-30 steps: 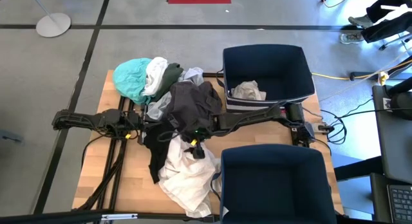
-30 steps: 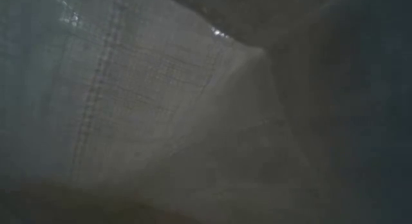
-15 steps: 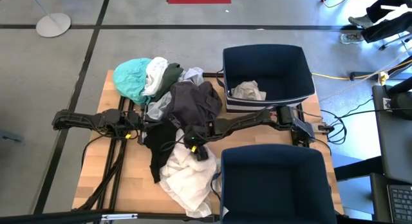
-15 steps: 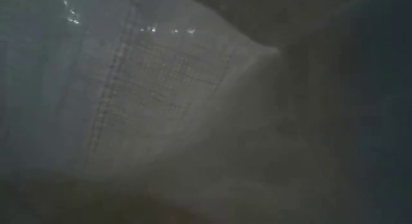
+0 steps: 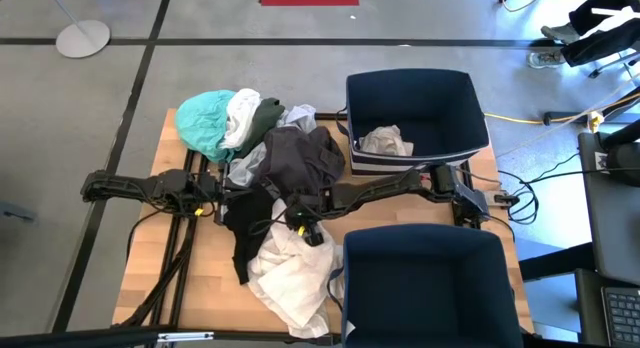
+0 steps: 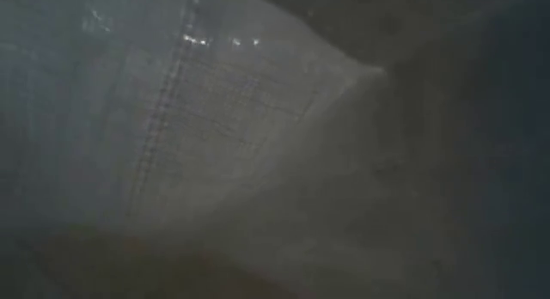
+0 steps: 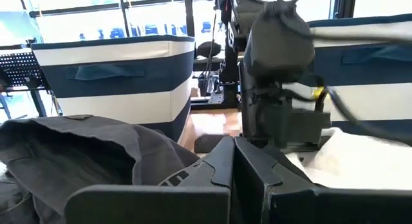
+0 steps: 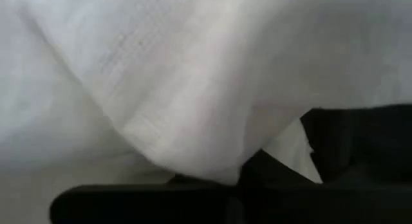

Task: Sort clothes
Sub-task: Put the white long sleeve polo into the top blue laundry organizer

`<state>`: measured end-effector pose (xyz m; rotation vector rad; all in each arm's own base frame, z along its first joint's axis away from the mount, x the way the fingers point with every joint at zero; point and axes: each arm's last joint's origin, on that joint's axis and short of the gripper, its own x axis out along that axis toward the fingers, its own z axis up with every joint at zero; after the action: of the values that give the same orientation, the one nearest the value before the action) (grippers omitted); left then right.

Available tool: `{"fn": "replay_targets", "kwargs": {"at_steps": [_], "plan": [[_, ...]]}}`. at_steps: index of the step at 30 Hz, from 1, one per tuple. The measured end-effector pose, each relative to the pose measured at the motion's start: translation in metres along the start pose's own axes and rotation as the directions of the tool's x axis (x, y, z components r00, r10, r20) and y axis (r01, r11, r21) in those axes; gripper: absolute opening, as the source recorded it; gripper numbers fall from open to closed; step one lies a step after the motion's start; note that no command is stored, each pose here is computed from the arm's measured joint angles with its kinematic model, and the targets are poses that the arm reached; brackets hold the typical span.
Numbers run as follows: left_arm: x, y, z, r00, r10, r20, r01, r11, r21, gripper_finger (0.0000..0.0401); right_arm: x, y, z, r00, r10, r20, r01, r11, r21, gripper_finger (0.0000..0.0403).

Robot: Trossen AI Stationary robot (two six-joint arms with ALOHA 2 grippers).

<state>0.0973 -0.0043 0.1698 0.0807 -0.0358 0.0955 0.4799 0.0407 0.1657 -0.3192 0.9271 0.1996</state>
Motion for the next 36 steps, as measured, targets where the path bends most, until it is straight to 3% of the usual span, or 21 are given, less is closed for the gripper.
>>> {"fn": "replay_targets", "kwargs": {"at_steps": [9,18,26,36], "plan": [[0.000,0.000,0.000,1.000,0.000,0.000,0.000,1.000,0.000,0.0000,-0.064,-0.013,0.038,0.989,-0.048,0.138,0.048,0.999,0.003,0.0010],[0.000,0.000,0.000,1.000,0.000,0.000,0.000,1.000,0.000,0.0000,-0.137,-0.032,0.061,0.950,-0.200,0.240,0.193,0.980,0.052,0.0015],[0.000,0.000,0.000,1.000,0.000,0.000,0.000,1.000,0.000,0.0000,-0.201,-0.057,0.072,0.882,-0.335,0.331,0.319,0.942,0.103,0.0017],[0.000,0.000,0.000,1.000,0.000,0.000,0.000,1.000,-0.001,0.0000,-0.276,-0.097,0.080,0.761,-0.532,0.372,0.503,0.845,0.179,0.0018]]}}
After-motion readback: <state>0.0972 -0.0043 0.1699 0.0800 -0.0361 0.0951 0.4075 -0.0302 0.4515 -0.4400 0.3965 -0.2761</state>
